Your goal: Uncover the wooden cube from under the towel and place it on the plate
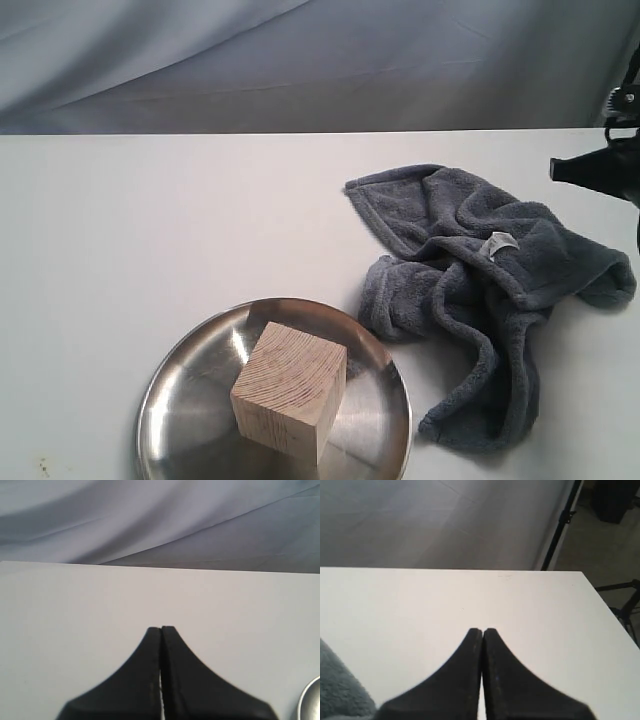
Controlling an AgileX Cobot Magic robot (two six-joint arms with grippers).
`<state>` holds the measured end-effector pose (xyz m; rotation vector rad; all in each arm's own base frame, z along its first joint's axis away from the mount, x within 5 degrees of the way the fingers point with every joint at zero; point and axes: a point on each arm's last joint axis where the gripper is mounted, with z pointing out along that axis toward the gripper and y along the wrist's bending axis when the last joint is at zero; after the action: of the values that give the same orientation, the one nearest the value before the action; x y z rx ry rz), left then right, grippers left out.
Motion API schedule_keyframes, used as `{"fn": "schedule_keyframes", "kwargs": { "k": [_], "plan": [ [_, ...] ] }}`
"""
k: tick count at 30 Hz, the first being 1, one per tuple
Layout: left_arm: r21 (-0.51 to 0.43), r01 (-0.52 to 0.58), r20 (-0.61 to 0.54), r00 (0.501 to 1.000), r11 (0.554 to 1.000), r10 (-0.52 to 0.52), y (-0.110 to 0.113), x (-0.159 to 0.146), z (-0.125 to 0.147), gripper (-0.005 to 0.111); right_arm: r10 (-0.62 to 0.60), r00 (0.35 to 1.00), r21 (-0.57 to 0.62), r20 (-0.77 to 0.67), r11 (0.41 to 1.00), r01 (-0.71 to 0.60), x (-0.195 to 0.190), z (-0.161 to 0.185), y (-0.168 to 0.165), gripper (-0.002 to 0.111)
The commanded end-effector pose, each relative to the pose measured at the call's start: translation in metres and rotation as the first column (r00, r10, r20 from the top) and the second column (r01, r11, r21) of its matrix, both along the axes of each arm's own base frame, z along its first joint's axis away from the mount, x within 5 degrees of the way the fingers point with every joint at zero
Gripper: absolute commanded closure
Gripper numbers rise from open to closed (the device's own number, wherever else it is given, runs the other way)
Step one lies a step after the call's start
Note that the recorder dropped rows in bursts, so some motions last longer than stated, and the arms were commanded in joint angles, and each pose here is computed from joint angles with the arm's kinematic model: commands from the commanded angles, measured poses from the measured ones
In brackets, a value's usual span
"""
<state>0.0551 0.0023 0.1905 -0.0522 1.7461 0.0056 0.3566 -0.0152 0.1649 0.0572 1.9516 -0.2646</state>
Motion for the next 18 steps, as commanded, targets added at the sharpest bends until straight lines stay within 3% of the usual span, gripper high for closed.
{"fn": "schedule_keyframes", "kwargs": {
  "k": [1, 6, 11, 18],
  "plan": [
    [-0.010, 0.000, 0.002, 1.000, 1.000, 0.000, 0.000, 0.000, -0.001, 0.107, -0.040, 0.997, -0.005, -0.058, 0.999, 0.040, -0.005, 0.005, -0.024, 0.108],
    [-0.010, 0.000, 0.002, 1.000, 1.000, 0.000, 0.000, 0.000, -0.001, 0.107, -0.068, 0.982, 0.043, -0.177, 0.996, 0.077, -0.017, 0.006, -0.047, 0.108],
    [-0.010, 0.000, 0.002, 1.000, 1.000, 0.000, 0.000, 0.000, -0.001, 0.107, 0.027, 0.938, 0.035, -0.347, 0.999, -0.016, -0.034, 0.012, -0.053, 0.108],
    [-0.010, 0.000, 0.002, 1.000, 1.000, 0.000, 0.000, 0.000, -0.001, 0.107, 0.089, 0.957, 0.015, -0.276, 0.996, -0.088, -0.076, 0.067, -0.039, 0.108]
  ]
}}
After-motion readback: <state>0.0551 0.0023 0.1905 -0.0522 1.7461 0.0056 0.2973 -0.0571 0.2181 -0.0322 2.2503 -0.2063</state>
